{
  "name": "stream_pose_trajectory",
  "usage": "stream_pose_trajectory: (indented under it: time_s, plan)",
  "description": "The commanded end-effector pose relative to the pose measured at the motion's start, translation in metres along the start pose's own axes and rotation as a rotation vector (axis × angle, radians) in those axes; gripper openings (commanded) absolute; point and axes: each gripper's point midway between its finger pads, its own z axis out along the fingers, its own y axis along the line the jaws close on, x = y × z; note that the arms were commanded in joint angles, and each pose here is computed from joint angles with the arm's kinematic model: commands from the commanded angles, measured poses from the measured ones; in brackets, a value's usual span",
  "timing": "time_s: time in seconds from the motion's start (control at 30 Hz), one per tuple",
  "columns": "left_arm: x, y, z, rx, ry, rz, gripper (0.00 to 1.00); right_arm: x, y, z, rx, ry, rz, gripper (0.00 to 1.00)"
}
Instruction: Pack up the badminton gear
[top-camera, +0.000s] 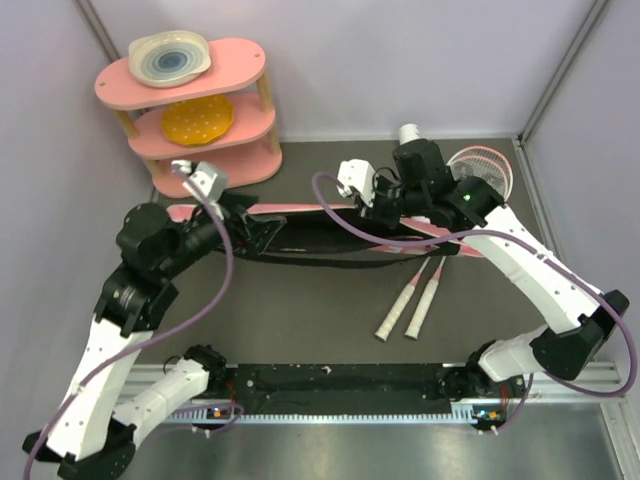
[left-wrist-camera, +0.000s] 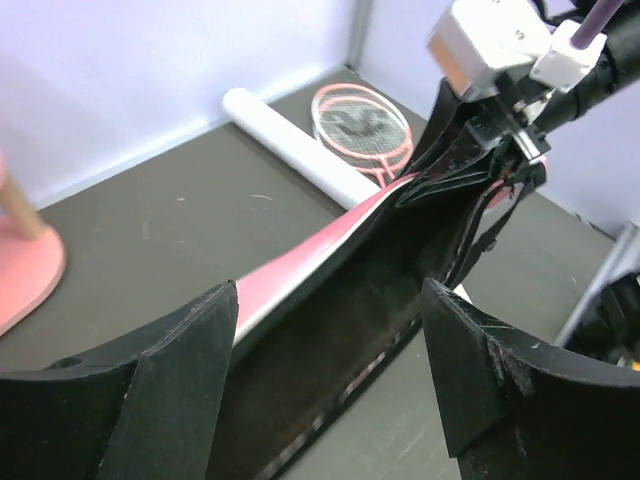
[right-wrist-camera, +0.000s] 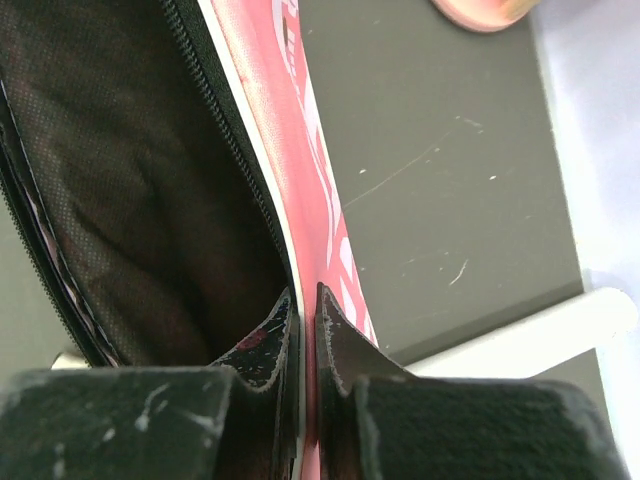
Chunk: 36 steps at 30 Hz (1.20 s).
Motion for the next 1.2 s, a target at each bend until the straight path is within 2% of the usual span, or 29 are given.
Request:
stream_pose_trajectory:
  time_s: [0.0,0.03,0.07,0.1,0.17,0.33,0.6,0.77,0.83,0.97,1.0,1.03,1.07,1.1,1.13,1.17]
  plan:
    - [-0.01,-0.048,0.016,0.344,0.049,0.128,0.78,-0.001,0.02,-0.025,-0.065,-0.038,-0.049,0.0]
    - [-0.004,-0.05,0.022,0.384,0.079,0.157,0.78,-0.001,0.022,-0.028,-0.068,-0.042,-0.055,0.0]
    - [0.011,-0.047,0.039,0.416,0.15,0.133,0.79,-0.001,0.025,-0.031,-0.073,-0.046,-0.058,0.0]
    - [0.008,-0.053,0.041,0.463,0.172,0.125,0.8,0.0,0.027,-0.035,-0.07,-0.053,-0.065,0.0]
    - [0.032,-0.063,0.053,0.588,0.258,0.088,0.81,0.001,0.03,-0.04,-0.07,-0.056,-0.075,0.0]
    - [0.073,-0.08,0.084,0.699,0.36,0.114,0.81,-0.002,0.035,-0.047,-0.075,-0.082,-0.091,0.0]
    - [0.091,-0.102,0.109,0.785,0.38,0.117,0.79,-0.01,0.038,-0.054,-0.083,-0.12,-0.107,0.0]
    - [0.111,-0.095,0.138,0.683,0.429,0.124,0.63,-0.016,0.042,-0.05,-0.086,-0.124,-0.122,0.0]
    - [0.111,-0.082,0.152,0.583,0.416,0.15,0.58,-0.017,0.045,-0.047,-0.089,-0.123,-0.125,0.0]
    - [0.113,-0.074,0.164,0.496,0.392,0.18,0.37,-0.019,0.046,-0.045,-0.069,-0.117,-0.099,0.0]
    - [0.112,-0.072,0.165,0.482,0.391,0.184,0.25,-0.018,0.044,-0.044,-0.054,-0.116,-0.083,0.01]
    - [0.112,-0.064,0.17,0.427,0.389,0.191,0.18,-0.023,0.038,-0.044,-0.019,-0.139,-0.045,0.04]
    - [0.114,-0.06,0.171,0.392,0.391,0.187,0.04,-0.02,0.029,-0.043,0.038,-0.129,-0.016,0.21]
    - [0.113,-0.054,0.174,0.337,0.388,0.165,0.0,-0.01,0.028,-0.037,0.065,-0.113,0.018,0.33]
    - [0.106,-0.042,0.177,0.254,0.36,0.17,0.0,-0.019,0.018,-0.041,0.137,-0.167,0.075,0.45]
    - [0.111,-0.031,0.177,0.188,0.362,0.163,0.0,-0.002,0.01,-0.037,0.219,-0.127,0.127,0.66]
